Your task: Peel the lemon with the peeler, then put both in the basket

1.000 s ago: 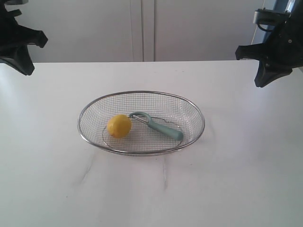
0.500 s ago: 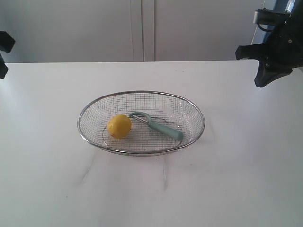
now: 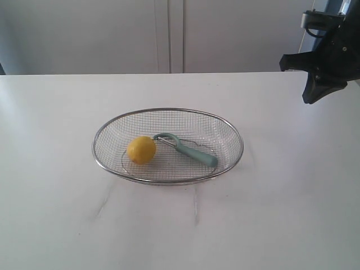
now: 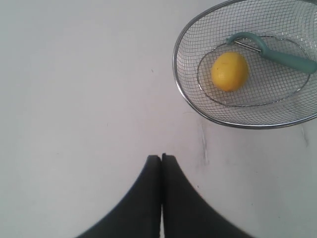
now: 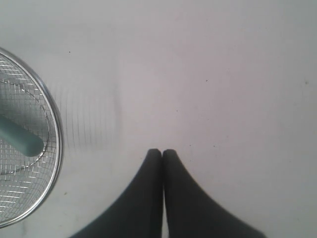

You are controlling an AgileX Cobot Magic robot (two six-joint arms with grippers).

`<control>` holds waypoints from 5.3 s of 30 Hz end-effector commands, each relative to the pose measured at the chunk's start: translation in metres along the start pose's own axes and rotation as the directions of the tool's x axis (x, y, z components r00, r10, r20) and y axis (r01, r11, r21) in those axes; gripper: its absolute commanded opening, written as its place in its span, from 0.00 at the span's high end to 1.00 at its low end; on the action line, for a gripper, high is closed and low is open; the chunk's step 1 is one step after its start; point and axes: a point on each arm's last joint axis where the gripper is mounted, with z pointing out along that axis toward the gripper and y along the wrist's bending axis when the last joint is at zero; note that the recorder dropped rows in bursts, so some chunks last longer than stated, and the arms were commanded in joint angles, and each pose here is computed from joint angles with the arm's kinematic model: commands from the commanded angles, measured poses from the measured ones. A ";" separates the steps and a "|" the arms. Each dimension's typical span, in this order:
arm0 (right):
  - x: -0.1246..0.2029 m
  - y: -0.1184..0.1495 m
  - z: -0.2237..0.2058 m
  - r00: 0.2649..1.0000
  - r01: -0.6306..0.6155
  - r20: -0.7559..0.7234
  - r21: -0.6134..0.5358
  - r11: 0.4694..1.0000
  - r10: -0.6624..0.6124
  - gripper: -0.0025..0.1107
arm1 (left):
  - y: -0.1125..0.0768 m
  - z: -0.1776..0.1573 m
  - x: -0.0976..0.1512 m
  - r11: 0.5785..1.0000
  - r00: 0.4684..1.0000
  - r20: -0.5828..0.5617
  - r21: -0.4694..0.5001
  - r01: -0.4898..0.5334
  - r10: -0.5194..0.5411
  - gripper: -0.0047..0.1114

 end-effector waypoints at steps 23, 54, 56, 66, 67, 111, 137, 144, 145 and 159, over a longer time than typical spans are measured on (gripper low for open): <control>-0.001 -0.001 -0.007 1.000 -0.015 0.027 0.004 1.000 0.015 0.98 | -0.002 -0.051 0.010 0.995 0.958 0.279 -0.100 -0.031 0.058 0.96; -0.001 -0.001 -0.007 1.000 -0.015 0.027 0.004 1.000 0.015 0.98 | 0.011 0.020 0.195 0.973 0.910 0.414 -0.201 0.109 -0.016 0.96; -0.001 -0.001 -0.007 1.000 -0.015 0.027 0.004 1.000 0.015 0.98 | 0.010 0.028 0.207 0.973 0.911 0.413 -0.202 0.109 -0.017 0.96; -0.002 -0.001 -0.007 0.999 -0.021 0.029 0.004 1.000 0.021 0.98 | 0.012 0.063 0.251 0.969 0.871 0.491 -0.219 0.113 0.010 0.96; -0.002 -0.001 -0.007 0.999 -0.021 0.029 0.004 1.000 0.021 0.98 | 0.013 0.067 0.255 0.969 0.871 0.491 -0.219 0.113 0.009 0.96; -0.002 -0.001 -0.007 0.999 -0.021 0.034 0.004 1.000 0.021 0.98 | 0.018 0.095 0.283 0.952 0.872 0.488 -0.256 0.168 -0.023 0.96; 0.020 0.011 -0.101 0.961 0.012 0.276 -0.006 1.000 -0.010 0.98 | 0.018 0.095 0.283 0.952 0.872 0.488 -0.256 0.168 -0.023 0.96; 0.041 0.017 -0.147 0.922 0.030 0.386 -0.009 1.000 -0.024 0.98 | 0.018 0.095 0.283 0.952 0.872 0.488 -0.256 0.168 -0.023 0.96; 0.045 0.018 -0.154 0.914 0.033 0.404 -0.009 0.999 -0.027 0.98 | 0.018 0.095 0.283 0.952 0.872 0.488 -0.256 0.168 -0.023 0.96; 0.111 0.028 -0.244 0.776 0.073 0.629 -0.005 0.997 -0.054 0.98 | 0.018 0.095 0.283 0.952 0.872 0.488 -0.256 0.168 -0.023 0.96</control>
